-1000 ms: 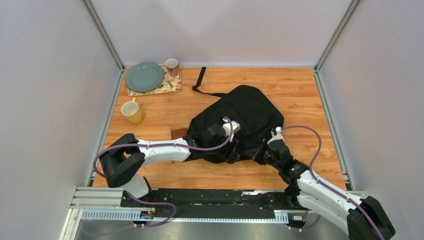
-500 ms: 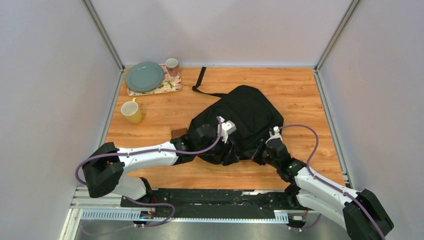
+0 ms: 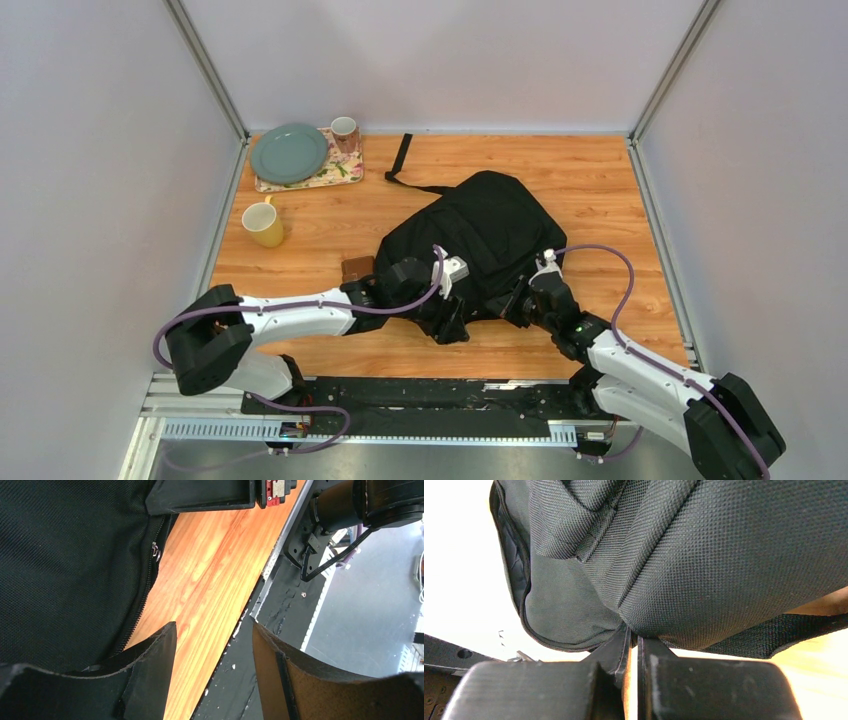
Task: Pack the student bag
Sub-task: Zip the student bag at the center of the board.
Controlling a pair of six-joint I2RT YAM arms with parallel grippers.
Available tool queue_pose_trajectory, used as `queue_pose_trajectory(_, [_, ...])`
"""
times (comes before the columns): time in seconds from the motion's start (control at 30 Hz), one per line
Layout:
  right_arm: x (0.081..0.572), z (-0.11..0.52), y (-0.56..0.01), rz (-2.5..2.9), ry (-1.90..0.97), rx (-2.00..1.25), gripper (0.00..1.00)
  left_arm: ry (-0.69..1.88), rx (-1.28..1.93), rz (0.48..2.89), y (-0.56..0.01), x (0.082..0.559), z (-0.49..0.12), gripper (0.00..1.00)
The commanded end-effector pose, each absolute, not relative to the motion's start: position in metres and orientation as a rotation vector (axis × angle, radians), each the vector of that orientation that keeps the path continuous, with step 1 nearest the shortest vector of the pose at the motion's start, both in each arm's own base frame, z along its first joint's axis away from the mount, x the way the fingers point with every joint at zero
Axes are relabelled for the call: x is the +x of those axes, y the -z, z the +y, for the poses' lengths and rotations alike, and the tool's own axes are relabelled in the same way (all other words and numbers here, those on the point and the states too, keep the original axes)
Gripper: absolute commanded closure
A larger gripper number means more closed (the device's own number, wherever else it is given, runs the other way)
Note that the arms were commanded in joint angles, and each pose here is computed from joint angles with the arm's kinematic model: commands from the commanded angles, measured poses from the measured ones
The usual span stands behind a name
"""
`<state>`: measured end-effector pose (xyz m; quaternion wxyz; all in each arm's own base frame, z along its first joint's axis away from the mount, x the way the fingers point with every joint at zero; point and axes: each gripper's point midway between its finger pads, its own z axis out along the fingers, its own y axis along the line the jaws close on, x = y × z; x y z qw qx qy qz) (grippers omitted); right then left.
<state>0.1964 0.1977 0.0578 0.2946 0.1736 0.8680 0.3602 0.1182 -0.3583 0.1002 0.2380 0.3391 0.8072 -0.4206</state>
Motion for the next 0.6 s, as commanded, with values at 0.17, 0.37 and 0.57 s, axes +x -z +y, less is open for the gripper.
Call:
queue_pose_trajectory(0.17, [0.203, 0.211, -0.092, 2.227, -1.058, 0.394, 0.97, 1.025, 0.880, 2.193, -0.086, 0.141, -0.360, 0.35])
queue_pose_trajectory(0.37, [0.200, 0.209, -0.092, 2.223, -1.057, 0.390, 0.97, 0.949, 0.846, 2.142, -0.085, 0.158, -0.360, 0.35])
queue_pose_trajectory(0.57, [0.198, 0.208, -0.087, 2.234, -1.050, 0.390, 0.97, 0.946, 0.852, 2.126, -0.090, 0.161, -0.364, 0.35])
